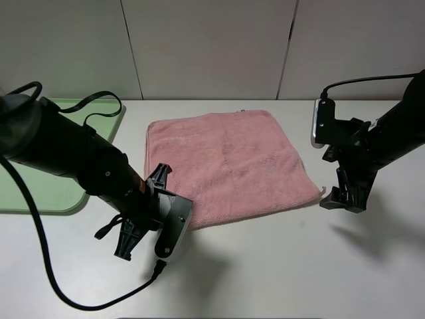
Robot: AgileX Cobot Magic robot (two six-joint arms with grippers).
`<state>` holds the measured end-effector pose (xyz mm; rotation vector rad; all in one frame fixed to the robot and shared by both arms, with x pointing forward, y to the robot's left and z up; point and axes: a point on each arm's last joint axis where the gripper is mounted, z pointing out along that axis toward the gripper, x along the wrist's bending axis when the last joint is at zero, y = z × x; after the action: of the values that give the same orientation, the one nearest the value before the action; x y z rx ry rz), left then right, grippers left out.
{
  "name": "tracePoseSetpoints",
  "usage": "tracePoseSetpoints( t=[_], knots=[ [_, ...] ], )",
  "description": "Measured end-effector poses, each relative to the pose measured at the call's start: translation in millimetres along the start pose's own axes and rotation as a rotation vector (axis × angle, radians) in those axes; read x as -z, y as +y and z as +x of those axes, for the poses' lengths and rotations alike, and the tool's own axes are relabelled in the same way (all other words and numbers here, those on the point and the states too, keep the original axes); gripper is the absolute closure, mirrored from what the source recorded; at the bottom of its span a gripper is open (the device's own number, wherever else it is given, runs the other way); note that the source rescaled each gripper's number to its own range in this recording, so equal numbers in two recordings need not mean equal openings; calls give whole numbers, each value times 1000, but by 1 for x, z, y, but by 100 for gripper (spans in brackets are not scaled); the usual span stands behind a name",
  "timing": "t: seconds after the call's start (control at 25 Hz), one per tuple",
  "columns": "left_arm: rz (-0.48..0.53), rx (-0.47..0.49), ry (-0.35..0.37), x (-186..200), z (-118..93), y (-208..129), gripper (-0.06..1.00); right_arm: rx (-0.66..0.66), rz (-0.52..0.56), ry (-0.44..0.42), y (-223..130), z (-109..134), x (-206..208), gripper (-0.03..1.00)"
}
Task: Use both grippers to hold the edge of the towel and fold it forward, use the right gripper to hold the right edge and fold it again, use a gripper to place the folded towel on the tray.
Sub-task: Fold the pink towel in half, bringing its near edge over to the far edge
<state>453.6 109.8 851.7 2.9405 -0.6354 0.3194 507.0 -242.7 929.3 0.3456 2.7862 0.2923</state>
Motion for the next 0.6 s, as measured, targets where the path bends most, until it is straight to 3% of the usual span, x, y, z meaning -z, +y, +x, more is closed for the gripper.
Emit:
tracePoseSetpoints(
  t=[0.6],
  knots=[
    [0, 0, 1, 0, 0, 0, 94, -13, 18, 26, -4, 0, -27, -3]
  ],
)
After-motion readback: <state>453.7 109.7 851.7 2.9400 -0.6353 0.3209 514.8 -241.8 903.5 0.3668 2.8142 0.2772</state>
